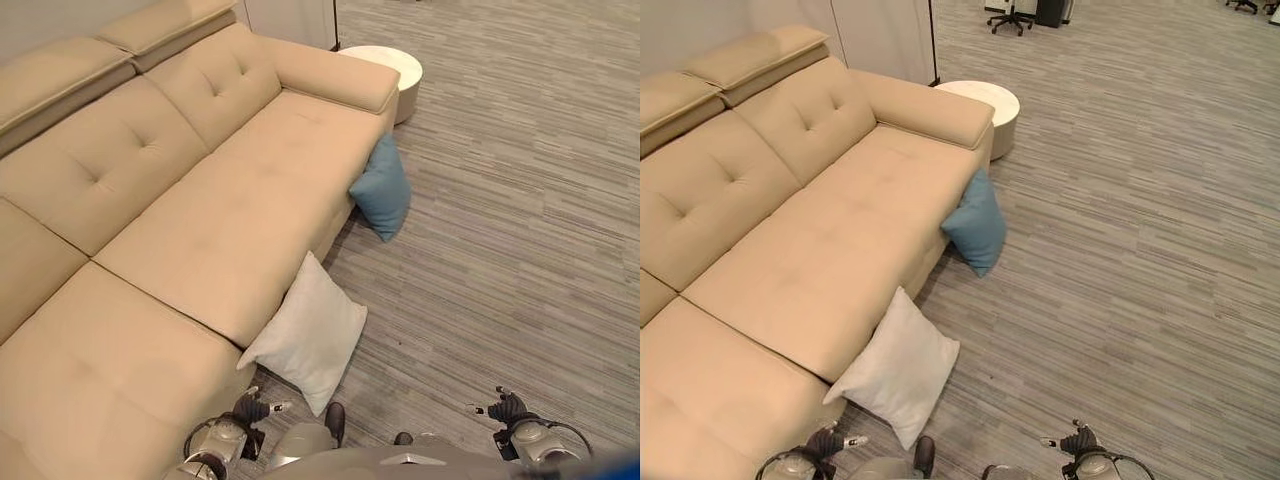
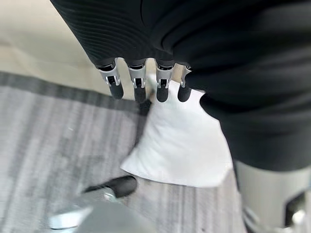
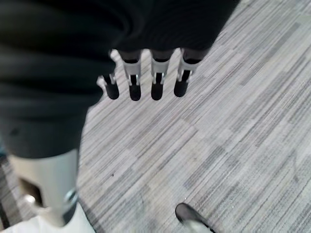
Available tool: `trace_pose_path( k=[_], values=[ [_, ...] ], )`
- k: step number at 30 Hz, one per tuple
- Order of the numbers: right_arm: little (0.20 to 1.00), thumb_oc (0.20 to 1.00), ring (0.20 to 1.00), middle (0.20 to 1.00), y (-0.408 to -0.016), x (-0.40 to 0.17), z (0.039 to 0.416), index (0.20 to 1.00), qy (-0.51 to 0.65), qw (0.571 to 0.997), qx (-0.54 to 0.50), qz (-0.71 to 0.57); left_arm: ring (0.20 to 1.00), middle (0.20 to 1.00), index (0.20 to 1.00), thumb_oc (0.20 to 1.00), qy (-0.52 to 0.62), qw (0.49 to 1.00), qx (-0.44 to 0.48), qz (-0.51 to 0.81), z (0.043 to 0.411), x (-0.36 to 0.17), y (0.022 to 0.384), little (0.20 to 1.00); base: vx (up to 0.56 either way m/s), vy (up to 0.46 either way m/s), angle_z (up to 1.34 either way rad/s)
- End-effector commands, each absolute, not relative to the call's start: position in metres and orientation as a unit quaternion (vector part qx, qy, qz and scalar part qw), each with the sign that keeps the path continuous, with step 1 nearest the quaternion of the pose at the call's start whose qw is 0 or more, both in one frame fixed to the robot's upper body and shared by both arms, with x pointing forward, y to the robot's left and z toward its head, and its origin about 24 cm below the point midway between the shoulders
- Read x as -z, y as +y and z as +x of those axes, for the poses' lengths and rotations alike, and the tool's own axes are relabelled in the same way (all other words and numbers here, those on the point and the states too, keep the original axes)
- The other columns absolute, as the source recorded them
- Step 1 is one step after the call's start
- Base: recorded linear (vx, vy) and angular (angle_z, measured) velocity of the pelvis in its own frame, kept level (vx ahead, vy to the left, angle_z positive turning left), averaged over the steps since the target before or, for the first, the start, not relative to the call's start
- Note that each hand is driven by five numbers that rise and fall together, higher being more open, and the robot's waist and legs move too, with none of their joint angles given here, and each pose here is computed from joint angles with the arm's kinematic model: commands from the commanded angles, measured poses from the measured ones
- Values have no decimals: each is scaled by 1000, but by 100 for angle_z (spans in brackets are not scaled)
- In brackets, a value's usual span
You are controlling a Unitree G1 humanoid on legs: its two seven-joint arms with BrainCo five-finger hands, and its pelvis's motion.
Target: Pick up all the scattered cushions and arrange them neatly on the sofa.
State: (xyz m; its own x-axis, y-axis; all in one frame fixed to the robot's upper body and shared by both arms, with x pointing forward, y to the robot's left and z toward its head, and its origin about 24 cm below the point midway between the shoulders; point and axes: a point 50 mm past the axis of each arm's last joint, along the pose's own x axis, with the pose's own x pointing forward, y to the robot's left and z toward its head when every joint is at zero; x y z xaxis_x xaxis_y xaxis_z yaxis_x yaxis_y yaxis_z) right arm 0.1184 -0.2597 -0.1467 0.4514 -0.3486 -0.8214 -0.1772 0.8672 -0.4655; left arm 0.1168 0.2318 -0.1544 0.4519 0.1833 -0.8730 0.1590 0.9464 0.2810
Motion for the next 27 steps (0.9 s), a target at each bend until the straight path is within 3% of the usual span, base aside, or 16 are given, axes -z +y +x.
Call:
trace_pose_path(
  k=[1,17,27],
  values=[
    [1000,1000,1000,1000,-269,144,115,1000,520,811,66,-258,1000,1000,1000,1000,504,850,-9,154,127,152,226,1000,34,-153,110],
    [1000,1000,1000,1000,-268,148,104,1000,535,807,76,-236,1000,1000,1000,1000,512,845,4,153,121,155,220,1000,14,-230,108],
    [1000,1000,1000,1000,-263,145,121,1000,515,815,42,-264,1000,1000,1000,1000,514,846,-29,143,118,153,234,1000,202,29,13]
  ],
)
